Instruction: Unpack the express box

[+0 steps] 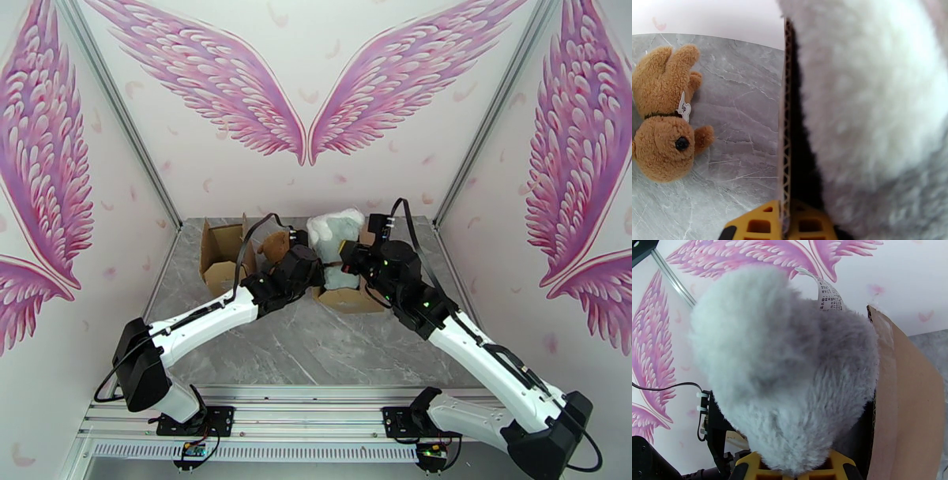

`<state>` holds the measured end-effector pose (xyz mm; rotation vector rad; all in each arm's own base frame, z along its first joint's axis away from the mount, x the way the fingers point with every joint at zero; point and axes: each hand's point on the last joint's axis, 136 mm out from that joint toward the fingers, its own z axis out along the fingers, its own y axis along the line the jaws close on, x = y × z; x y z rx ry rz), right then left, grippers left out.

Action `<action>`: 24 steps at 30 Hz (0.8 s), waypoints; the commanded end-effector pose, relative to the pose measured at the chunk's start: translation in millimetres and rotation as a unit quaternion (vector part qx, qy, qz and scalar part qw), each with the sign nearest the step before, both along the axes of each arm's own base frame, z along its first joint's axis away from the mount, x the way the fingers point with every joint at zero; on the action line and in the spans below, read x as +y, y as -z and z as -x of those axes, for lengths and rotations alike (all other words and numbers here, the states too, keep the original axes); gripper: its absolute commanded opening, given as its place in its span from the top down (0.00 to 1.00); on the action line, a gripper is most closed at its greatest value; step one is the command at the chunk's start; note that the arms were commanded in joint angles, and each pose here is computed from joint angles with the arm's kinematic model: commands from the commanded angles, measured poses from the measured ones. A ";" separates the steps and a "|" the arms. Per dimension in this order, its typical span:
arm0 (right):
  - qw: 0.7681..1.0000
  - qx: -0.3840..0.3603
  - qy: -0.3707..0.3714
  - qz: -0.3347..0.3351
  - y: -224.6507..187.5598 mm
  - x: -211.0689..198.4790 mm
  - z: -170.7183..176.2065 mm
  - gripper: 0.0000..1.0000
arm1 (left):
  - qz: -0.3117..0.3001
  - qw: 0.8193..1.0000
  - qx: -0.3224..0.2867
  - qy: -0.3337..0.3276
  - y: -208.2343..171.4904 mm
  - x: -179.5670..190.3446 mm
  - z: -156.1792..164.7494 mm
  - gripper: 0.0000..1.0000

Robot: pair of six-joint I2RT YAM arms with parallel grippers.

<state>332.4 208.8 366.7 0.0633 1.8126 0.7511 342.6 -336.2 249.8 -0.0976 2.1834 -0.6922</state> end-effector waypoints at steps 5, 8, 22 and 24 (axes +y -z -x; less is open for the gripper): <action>0.986 -0.128 0.023 -0.107 -105.3 -10.9 -0.3 1.00 | -0.021 0.999 0.021 -0.012 13.7 9.6 1.2 1.00; 0.982 -0.142 0.020 -0.119 -117.8 -11.0 0.4 1.00 | -0.019 0.999 0.024 -0.013 15.5 10.3 0.9 1.00; 0.972 -0.165 0.010 -0.169 -148.5 -15.5 -12.2 1.00 | -0.014 0.999 0.032 -0.014 19.4 11.7 -1.4 1.00; 0.974 -0.168 0.018 -0.149 -156.5 -20.5 -11.1 1.00 | -0.012 0.999 0.034 -0.015 20.4 11.7 -2.8 1.00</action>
